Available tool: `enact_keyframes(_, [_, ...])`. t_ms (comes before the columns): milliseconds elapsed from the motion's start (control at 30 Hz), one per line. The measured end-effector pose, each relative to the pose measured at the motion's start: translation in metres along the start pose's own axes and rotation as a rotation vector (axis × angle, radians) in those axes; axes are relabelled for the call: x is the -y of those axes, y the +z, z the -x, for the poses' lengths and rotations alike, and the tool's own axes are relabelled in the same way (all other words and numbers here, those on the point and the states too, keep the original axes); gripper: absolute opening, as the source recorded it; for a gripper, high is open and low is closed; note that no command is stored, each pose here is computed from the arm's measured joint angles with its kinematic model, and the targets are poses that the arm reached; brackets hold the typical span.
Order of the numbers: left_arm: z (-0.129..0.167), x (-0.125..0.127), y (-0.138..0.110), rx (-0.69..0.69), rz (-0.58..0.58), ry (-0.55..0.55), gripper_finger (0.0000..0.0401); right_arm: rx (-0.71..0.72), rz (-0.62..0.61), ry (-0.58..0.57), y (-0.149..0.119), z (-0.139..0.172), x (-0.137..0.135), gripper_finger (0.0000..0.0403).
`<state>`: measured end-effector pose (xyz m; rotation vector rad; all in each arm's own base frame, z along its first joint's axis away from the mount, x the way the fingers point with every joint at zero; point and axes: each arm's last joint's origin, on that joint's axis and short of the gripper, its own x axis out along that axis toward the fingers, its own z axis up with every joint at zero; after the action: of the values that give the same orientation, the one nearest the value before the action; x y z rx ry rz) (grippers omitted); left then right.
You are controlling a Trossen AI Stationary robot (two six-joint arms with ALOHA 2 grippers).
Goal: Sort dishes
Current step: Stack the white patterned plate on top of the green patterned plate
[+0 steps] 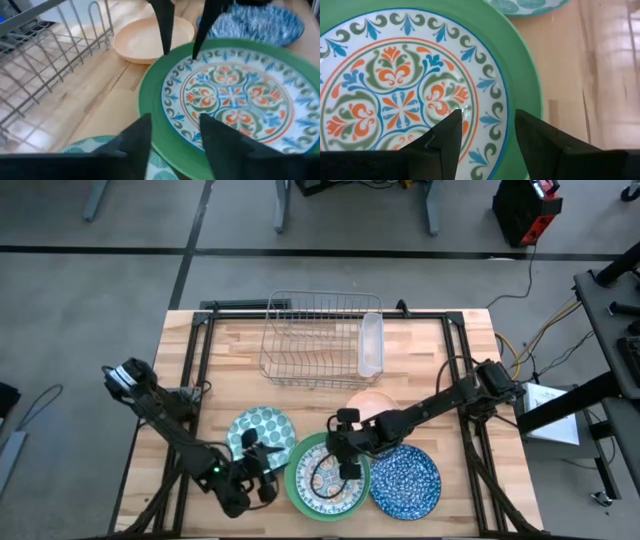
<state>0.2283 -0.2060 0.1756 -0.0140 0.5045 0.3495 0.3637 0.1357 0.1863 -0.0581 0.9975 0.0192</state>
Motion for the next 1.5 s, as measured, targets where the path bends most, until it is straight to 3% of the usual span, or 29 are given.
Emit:
enact_keyframes(167, [-0.021, 0.004, 0.007, -0.078, -0.085, -0.026, 0.0024, 0.001, -0.035, 0.004, -0.001, 0.001, -0.004, 0.0167])
enact_keyframes(233, [-0.028, 0.004, 0.006, -0.099, -0.091, -0.022, 0.0009, -0.004, -0.056, 0.002, -0.003, 0.000, -0.003, 0.0163])
enact_keyframes(367, [-0.035, 0.005, 0.006, -0.100, -0.108, -0.017, 0.0011, -0.007, -0.070, 0.001, -0.004, 0.000, -0.004, 0.0156])
enact_keyframes(700, [-0.045, 0.020, 0.005, -0.064, -0.109, -0.119, 0.0001, -0.049, -0.115, 0.003, -0.016, -0.001, -0.015, 0.0156])
enact_keyframes(867, [-0.050, 0.021, -0.001, -0.099, -0.132, -0.147, 0.0000, -0.076, -0.057, 0.007, -0.028, -0.003, -0.022, 0.0162])
enact_keyframes(1067, [-0.062, 0.026, -0.015, -0.190, -0.162, -0.232, 0.0000, -0.091, -0.098, -0.073, -0.042, -0.009, -0.019, 0.0161])
enact_keyframes(1300, [-0.071, 0.032, -0.028, -0.247, -0.130, -0.285, 0.0000, -0.099, -0.198, -0.095, -0.050, -0.012, -0.017, 0.0167])
enact_keyframes(1500, [-0.078, 0.036, -0.036, -0.253, -0.101, -0.292, 0.0000, -0.111, -0.375, -0.086, -0.053, -0.014, -0.013, 0.0166])
